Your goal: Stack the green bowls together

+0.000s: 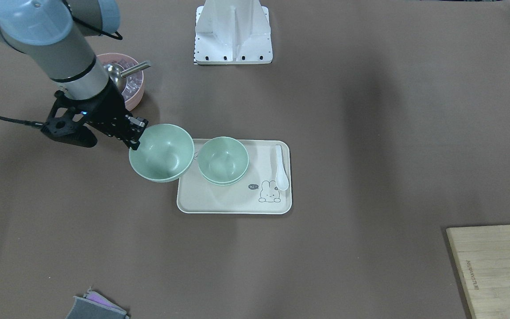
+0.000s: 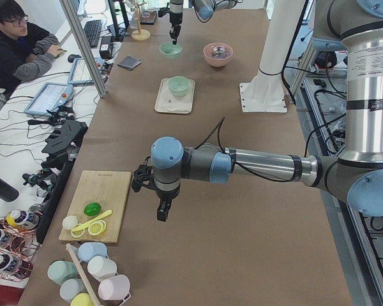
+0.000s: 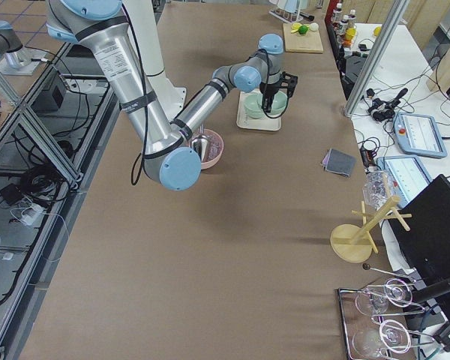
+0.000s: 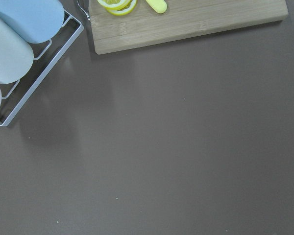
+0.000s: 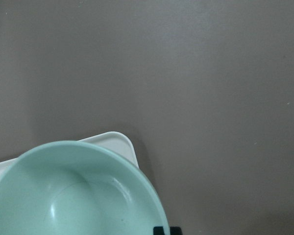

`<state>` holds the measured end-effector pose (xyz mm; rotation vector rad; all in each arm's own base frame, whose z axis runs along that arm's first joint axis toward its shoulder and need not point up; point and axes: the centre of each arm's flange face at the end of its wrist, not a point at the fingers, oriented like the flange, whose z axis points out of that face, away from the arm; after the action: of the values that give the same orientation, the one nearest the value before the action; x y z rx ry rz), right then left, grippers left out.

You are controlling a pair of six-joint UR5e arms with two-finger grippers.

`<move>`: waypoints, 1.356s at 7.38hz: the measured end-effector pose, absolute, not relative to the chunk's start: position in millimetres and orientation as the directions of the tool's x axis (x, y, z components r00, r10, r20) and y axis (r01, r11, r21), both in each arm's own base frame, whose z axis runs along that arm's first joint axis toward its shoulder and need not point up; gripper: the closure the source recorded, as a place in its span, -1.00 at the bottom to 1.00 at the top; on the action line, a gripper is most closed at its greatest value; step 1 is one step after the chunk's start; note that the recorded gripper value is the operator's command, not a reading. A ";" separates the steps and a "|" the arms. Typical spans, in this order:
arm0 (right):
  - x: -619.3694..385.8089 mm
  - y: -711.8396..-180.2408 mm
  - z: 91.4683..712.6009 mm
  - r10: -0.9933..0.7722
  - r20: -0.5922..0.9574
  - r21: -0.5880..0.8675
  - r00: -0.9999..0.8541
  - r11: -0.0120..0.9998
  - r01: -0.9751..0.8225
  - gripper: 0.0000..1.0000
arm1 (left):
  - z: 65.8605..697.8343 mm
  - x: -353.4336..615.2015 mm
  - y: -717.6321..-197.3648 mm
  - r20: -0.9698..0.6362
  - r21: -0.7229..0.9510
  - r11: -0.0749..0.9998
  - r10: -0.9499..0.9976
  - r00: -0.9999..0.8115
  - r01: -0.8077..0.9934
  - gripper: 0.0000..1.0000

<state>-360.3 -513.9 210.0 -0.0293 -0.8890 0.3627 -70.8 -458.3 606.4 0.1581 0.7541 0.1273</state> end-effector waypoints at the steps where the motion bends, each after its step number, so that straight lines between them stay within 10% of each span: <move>1: -386.2 -504.6 194.2 0.349 0.744 -0.184 0.569 0.927 -0.328 1.00 | 606.0 -70.9 -457.8 -0.670 0.189 0.980 0.172 0.722 -0.058 -0.97; 10: -527.6 -462.6 200.9 0.379 0.699 -0.173 0.606 0.913 -0.371 1.00 | 597.9 -70.3 -443.5 -0.669 0.201 0.978 0.180 0.721 -0.057 -0.97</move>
<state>-527.6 -462.6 200.9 -0.0105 -0.8107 0.4333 -70.3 -443.5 597.9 0.1707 0.7546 0.1317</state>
